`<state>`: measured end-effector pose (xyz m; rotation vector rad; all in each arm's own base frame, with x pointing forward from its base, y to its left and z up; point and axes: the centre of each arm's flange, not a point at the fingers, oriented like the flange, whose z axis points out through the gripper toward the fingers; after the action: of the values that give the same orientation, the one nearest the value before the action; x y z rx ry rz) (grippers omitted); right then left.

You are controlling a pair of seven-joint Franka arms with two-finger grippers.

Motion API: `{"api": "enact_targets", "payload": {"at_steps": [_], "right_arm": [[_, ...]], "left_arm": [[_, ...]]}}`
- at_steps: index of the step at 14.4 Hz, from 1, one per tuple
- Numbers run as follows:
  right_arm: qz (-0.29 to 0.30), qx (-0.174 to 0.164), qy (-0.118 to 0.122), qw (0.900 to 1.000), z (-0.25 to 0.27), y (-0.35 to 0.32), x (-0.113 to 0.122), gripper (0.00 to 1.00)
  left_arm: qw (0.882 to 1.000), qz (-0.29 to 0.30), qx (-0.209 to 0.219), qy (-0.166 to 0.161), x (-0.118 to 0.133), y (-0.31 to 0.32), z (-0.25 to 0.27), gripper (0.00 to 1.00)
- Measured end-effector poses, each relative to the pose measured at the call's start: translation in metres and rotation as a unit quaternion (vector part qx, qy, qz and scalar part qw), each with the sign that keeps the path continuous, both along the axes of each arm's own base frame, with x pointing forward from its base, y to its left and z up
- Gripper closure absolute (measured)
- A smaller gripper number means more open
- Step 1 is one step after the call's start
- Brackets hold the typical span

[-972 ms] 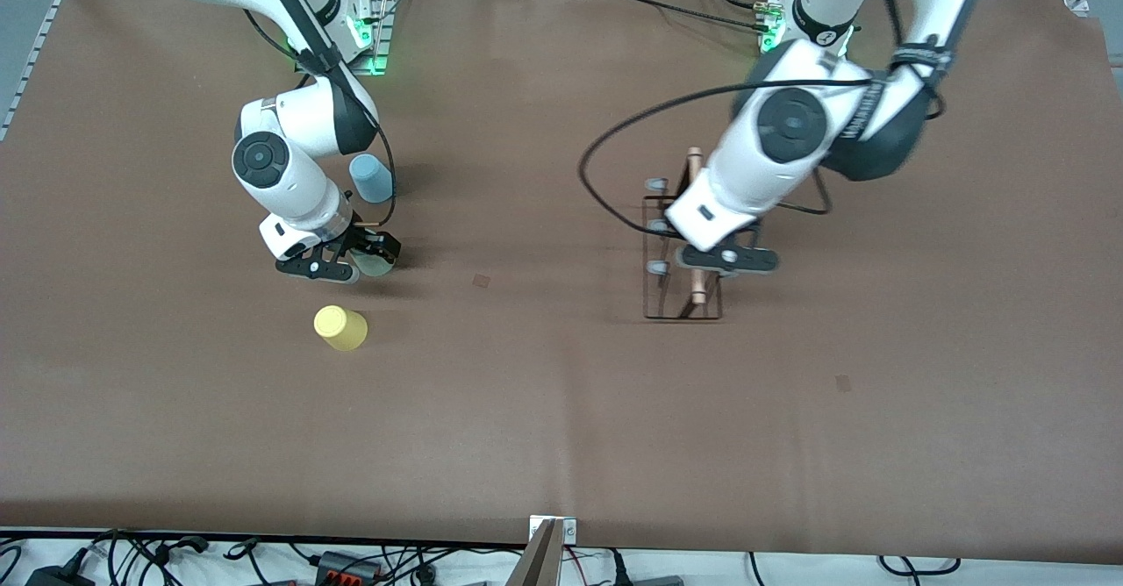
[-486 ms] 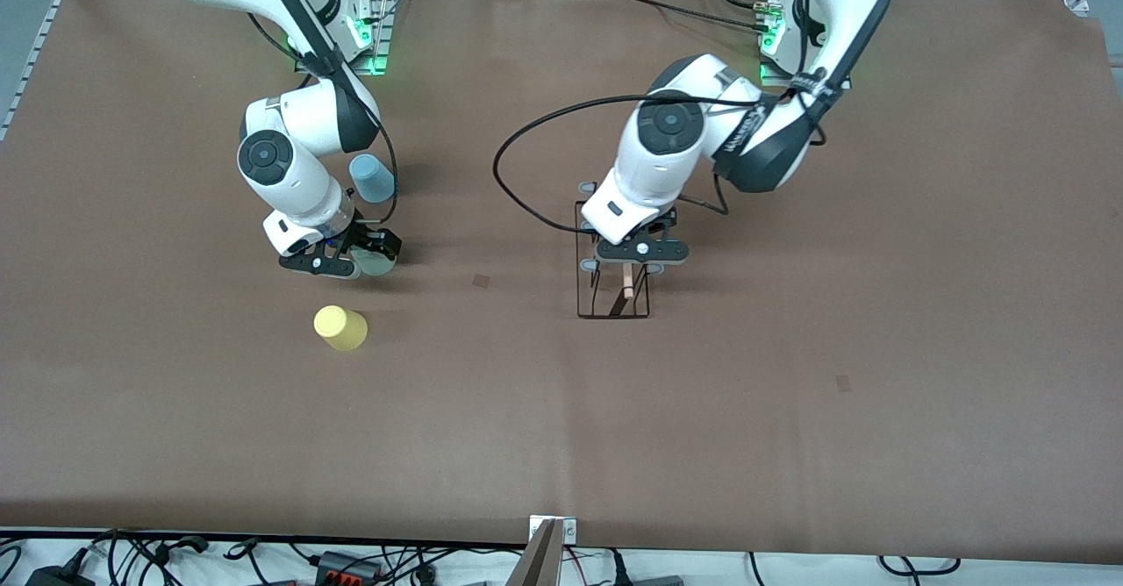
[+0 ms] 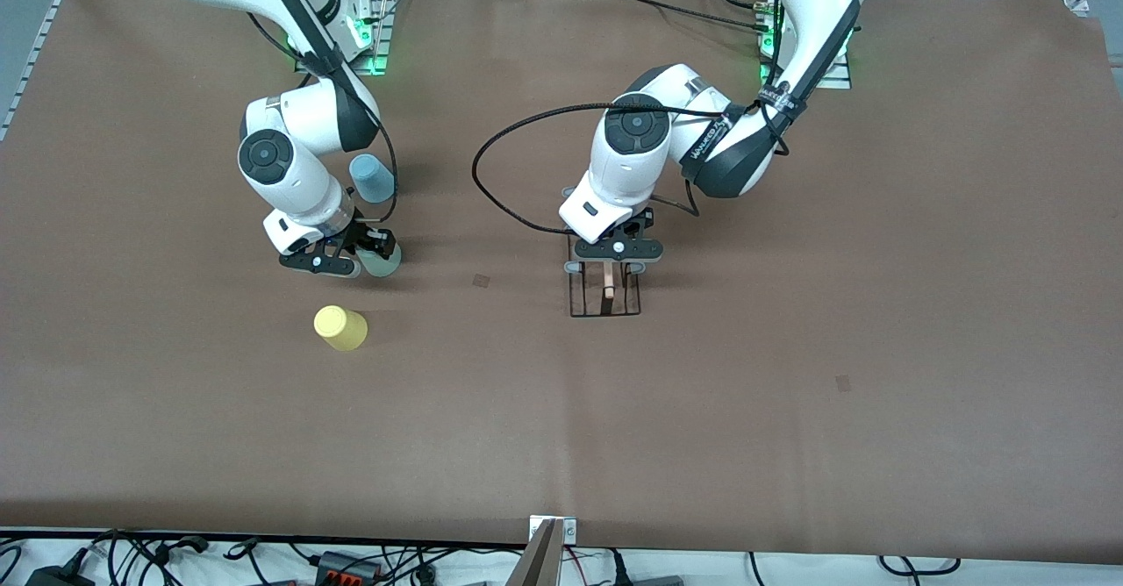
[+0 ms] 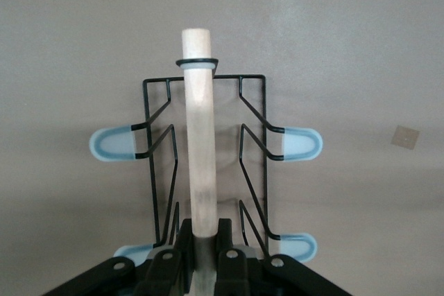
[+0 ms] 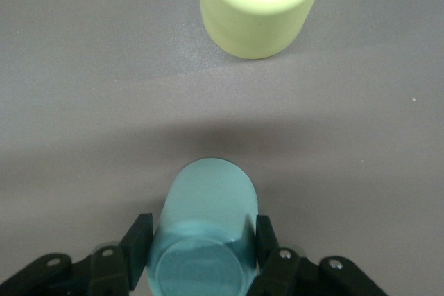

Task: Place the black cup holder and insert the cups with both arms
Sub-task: 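Open the left gripper off the holder while the right gripper lifts the cup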

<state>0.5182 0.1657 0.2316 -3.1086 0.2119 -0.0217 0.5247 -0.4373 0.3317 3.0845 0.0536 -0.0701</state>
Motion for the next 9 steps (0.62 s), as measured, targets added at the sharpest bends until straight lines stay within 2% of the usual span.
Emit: {"api": "enact_targets", "payload": {"at_steps": [1,2,5,9], "right_arm": [[0.002,0.000,0.000,1.000,0.000,0.000,0.000,0.35],[0.008,0.000,-0.003,1.000,0.002,-0.001,0.001,0.35],[0.031,0.000,-0.014,0.999,0.020,-0.008,0.011,0.35],[0.039,-0.003,-0.004,0.999,0.071,-0.019,0.031,0.35]], "left_arm": [[1.000,0.001,0.000,-0.001,0.001,0.001,0.001,0.81],[1.000,0.002,0.000,-0.002,0.002,0.001,0.001,0.76],[1.000,0.009,-0.002,-0.008,0.010,0.006,0.013,0.50],[1.000,0.006,0.021,-0.008,0.032,0.053,0.076,0.14]]}}
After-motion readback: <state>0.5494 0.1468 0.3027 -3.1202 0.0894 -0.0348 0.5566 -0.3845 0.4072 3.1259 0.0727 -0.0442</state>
